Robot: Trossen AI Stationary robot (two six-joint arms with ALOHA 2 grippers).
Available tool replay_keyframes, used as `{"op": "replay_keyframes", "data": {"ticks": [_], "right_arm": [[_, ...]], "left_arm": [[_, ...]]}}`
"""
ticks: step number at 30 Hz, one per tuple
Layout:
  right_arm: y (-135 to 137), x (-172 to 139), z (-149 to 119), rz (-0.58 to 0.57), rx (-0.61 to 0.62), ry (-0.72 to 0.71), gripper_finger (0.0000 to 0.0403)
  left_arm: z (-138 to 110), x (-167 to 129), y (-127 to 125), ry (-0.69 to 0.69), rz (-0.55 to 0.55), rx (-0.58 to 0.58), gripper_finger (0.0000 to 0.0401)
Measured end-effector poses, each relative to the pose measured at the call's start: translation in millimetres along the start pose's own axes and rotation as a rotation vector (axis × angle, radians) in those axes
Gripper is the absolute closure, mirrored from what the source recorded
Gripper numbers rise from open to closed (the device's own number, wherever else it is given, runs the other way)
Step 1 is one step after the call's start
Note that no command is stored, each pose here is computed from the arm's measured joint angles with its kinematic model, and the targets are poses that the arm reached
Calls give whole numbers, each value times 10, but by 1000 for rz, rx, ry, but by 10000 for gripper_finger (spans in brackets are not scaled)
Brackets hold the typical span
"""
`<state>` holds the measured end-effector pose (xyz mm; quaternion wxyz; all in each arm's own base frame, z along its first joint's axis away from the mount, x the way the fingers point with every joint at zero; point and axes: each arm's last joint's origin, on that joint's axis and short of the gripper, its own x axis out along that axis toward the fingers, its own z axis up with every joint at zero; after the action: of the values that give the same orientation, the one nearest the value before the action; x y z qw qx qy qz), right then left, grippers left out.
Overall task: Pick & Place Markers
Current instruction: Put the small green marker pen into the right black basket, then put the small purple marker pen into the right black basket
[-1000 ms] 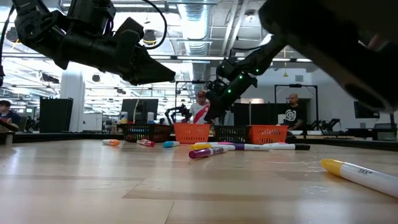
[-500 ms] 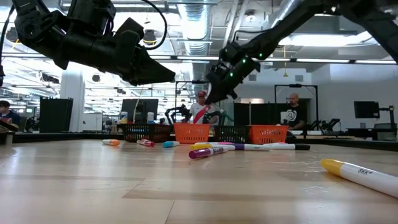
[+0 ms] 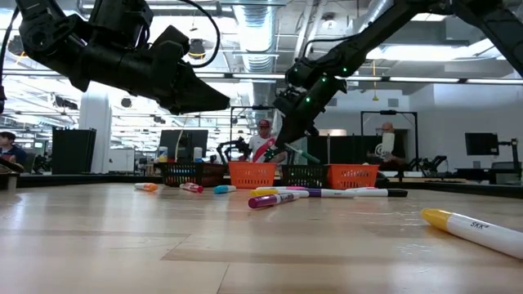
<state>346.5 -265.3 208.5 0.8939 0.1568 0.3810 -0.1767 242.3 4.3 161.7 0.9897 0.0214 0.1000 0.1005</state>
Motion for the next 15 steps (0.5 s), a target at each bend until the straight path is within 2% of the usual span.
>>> {"op": "replay_keyframes", "data": {"ticks": [4,10,15], "right_arm": [[-34,27,-62,-10,29,8,379],[-40,53,-115,-24,85,25,335],[-41,59,-131,-24,89,32,333]], "left_arm": [[0,0,0,0,0,0,242],[0,0,0,0,0,-1,242],[1,0,0,-1,0,-3,242]]}}
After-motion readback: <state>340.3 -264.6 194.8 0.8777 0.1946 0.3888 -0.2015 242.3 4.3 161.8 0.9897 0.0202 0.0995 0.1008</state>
